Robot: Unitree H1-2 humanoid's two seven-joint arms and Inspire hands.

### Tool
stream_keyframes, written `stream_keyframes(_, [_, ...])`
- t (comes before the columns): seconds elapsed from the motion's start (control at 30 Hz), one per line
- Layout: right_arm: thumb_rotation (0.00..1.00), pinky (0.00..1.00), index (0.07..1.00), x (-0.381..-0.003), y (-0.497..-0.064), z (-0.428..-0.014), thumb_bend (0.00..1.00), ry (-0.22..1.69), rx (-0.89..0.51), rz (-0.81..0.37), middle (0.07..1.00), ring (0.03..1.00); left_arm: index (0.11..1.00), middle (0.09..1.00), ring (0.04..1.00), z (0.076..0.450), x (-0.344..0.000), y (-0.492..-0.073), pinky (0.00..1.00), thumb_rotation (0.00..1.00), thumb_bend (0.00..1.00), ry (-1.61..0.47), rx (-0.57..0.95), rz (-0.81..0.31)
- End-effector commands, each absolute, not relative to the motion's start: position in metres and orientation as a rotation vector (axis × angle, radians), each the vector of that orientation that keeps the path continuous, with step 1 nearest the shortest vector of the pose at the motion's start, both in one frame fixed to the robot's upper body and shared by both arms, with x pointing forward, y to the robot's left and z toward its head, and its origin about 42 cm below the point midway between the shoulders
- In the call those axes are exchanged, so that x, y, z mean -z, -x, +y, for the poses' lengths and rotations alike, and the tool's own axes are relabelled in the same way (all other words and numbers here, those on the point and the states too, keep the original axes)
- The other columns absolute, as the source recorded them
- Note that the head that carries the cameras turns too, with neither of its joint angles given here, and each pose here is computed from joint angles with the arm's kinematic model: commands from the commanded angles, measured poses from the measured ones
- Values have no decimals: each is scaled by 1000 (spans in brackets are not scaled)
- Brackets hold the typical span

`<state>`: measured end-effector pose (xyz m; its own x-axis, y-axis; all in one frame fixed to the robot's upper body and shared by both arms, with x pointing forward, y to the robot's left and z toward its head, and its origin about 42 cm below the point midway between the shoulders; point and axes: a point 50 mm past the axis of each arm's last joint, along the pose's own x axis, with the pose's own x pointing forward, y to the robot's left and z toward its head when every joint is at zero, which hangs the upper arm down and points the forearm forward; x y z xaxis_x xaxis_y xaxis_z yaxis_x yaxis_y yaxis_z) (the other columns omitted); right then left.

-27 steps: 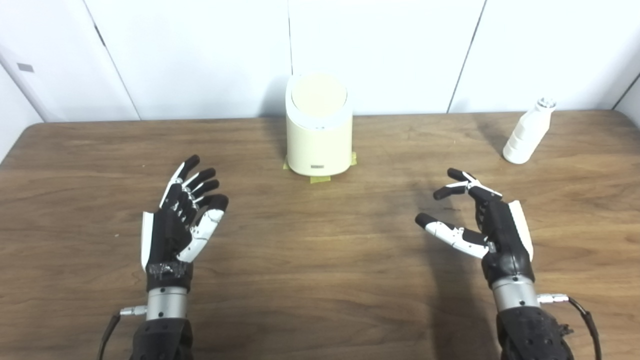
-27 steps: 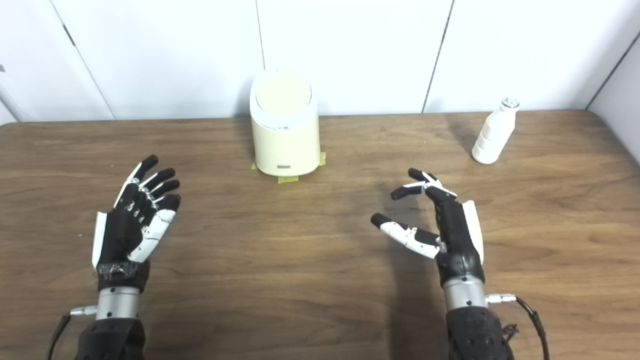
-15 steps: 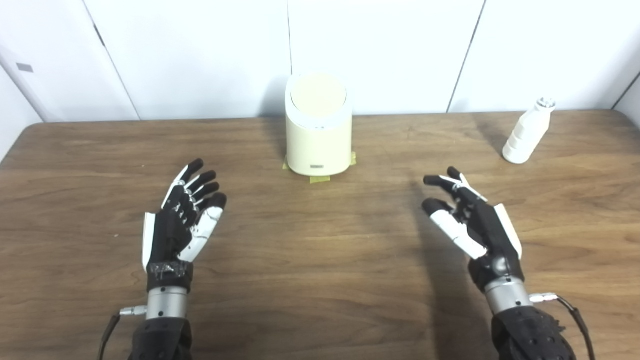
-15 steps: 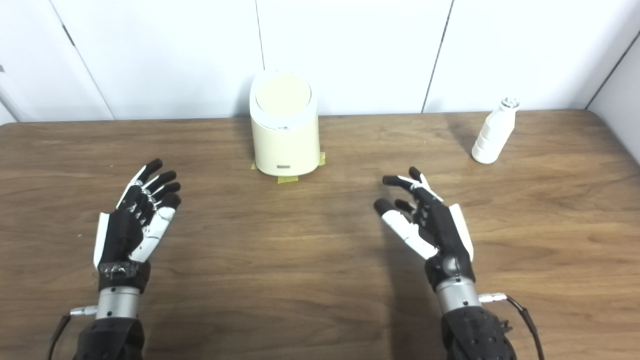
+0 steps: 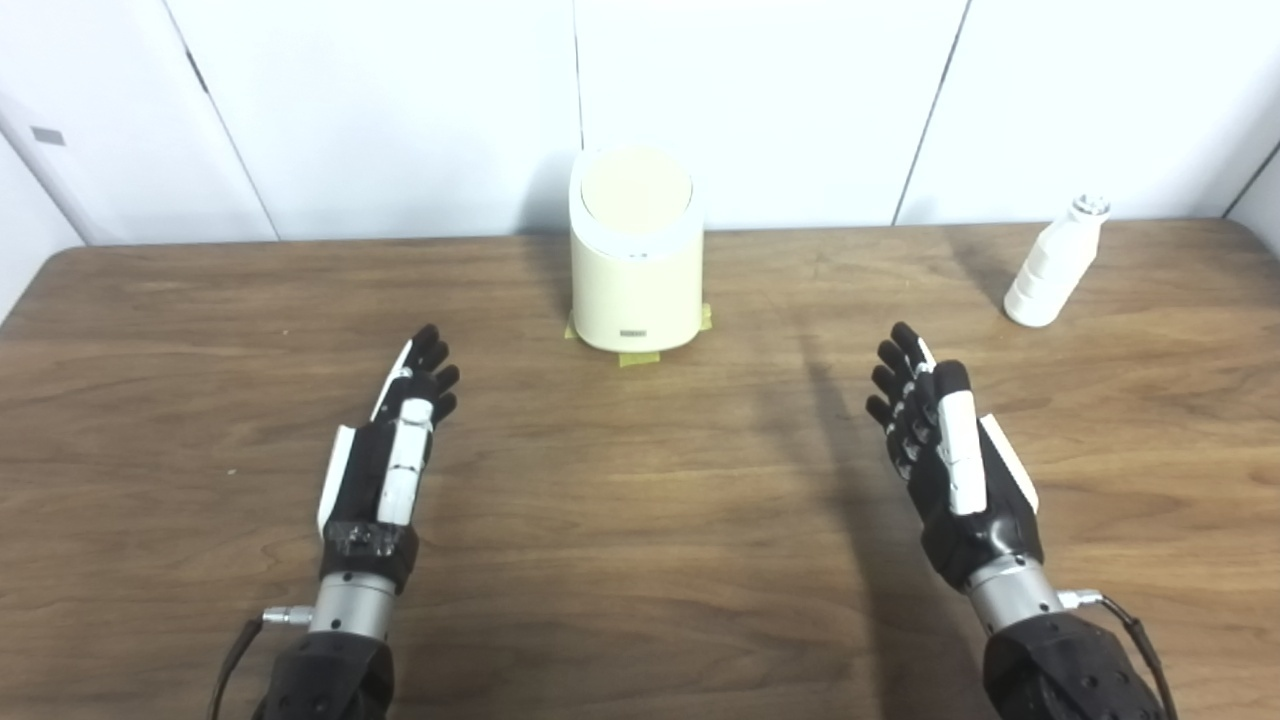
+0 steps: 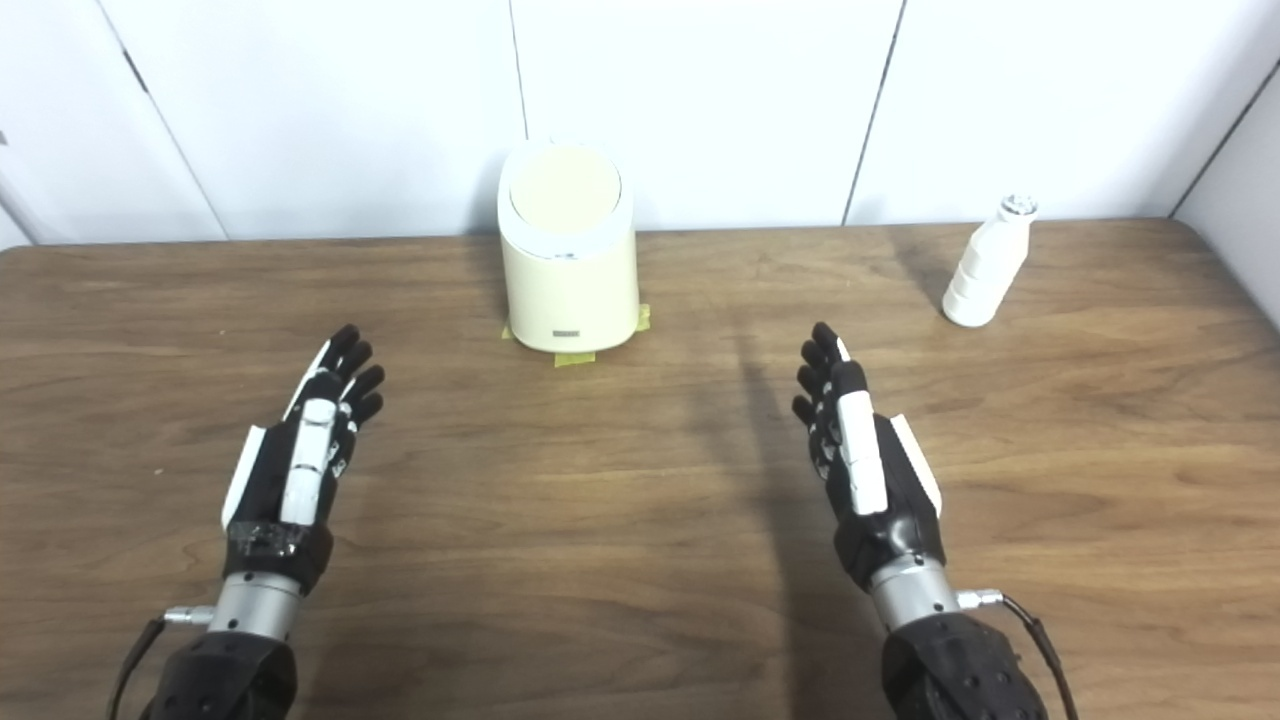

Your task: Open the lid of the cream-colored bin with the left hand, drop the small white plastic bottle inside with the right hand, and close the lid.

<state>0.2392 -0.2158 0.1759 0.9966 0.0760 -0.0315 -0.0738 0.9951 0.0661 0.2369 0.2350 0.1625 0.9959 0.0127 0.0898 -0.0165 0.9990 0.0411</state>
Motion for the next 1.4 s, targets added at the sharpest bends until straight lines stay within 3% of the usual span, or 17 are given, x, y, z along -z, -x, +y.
stream_keyframes(0.0, [1000,1000,1000,-176,-230,-218,610,-76,-79,-2,1000,1000,1000,965,936,242,-145,-200,933,949,604,-56,-28,-24])
stream_keyframes(0.53, [1000,973,991,-148,-222,-221,554,-72,-52,5,983,993,961,910,906,240,-117,-203,900,853,579,-114,-67,2])
stream_keyframes(0.73, [1000,968,968,-136,-222,-224,527,-65,-56,2,971,981,949,899,893,238,-116,-207,854,688,561,-119,-98,-3])
stream_keyframes(0.87, [1000,958,965,-128,-223,-225,544,-58,-53,10,967,975,948,891,872,239,-129,-219,821,624,606,-146,-117,-34])
stream_keyframes(0.97, [1000,950,979,-124,-224,-225,565,-45,-55,13,964,970,929,875,851,241,-144,-231,786,486,621,-138,-132,-74])
stream_keyframes(1.03, [1000,948,980,-121,-226,-225,569,-42,-54,14,963,969,923,869,845,241,-151,-237,778,465,626,-140,-138,-93])
stream_keyframes(1.17, [1000,943,989,-116,-229,-224,561,-38,-54,12,965,971,874,833,839,239,-176,-256,808,378,675,-143,-148,-155])
stream_keyframes(1.37, [1000,920,998,-113,-232,-219,547,-10,-67,16,960,961,847,823,838,235,-207,-282,818,373,710,-159,-144,-226])
